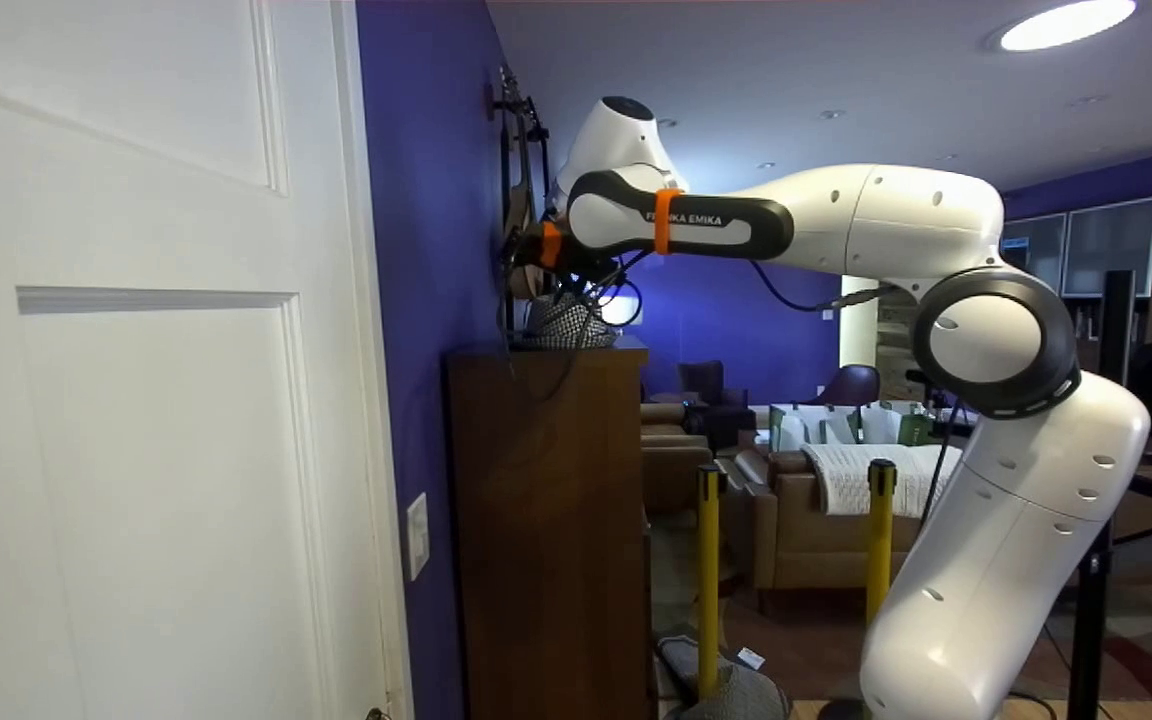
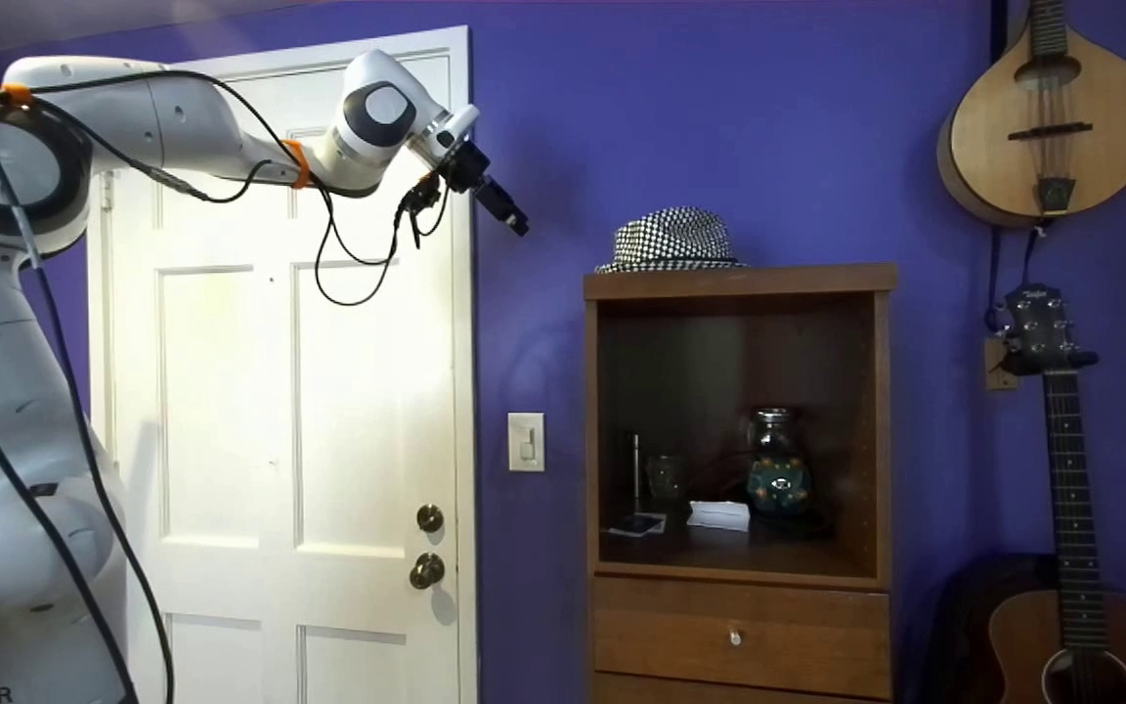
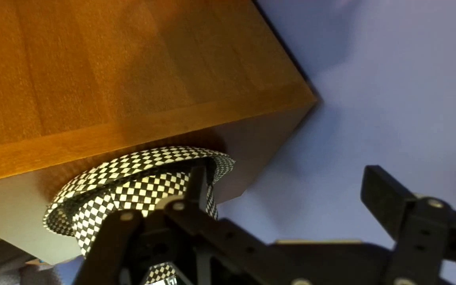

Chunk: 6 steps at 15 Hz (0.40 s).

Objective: Put the hat on top of the cabinet

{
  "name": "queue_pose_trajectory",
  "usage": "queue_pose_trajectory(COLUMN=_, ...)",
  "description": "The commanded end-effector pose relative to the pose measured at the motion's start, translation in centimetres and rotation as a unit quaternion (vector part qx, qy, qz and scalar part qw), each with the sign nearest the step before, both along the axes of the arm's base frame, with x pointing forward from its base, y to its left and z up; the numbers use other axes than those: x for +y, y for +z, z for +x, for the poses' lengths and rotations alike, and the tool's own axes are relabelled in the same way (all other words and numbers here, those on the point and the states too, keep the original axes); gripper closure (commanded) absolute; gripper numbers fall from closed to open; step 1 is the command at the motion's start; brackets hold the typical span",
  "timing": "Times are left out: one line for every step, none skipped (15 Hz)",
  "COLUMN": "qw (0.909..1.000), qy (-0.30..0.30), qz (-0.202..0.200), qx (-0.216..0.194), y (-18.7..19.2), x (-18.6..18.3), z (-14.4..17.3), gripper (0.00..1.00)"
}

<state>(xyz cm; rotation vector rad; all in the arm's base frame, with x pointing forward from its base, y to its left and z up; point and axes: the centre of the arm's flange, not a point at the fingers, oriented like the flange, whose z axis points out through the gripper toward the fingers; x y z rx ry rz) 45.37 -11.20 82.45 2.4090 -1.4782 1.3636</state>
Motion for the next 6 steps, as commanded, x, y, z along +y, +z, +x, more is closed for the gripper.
queue_pose_trajectory(qw=0.999, qy=0.027, qz=-0.032, qx=0.016, y=-0.06, x=0.95, z=0.17, gripper=0.0)
queue_pose_trajectory(qw=0.9997, qy=0.016, qz=-0.014, qx=0.009, y=-0.11, x=0.7, z=0.26, gripper=0.0)
queue_pose_trajectory(qw=0.9996, qy=0.021, qz=-0.018, qx=0.011, y=-0.16, x=0.89, z=0.36, gripper=0.0)
queue_pose_trajectory(qw=0.9995, qy=0.023, qz=-0.019, qx=0.013, y=-0.18, x=0.97, z=0.41, gripper=0.0)
queue_pose_trajectory(qw=0.9994, qy=0.024, qz=-0.02, qx=0.013, y=-0.19, x=0.97, z=0.41, gripper=0.0)
queue_pose_trajectory(qw=0.9994, qy=0.024, qz=-0.021, qx=0.014, y=-0.18, x=0.95, z=0.4, gripper=0.0)
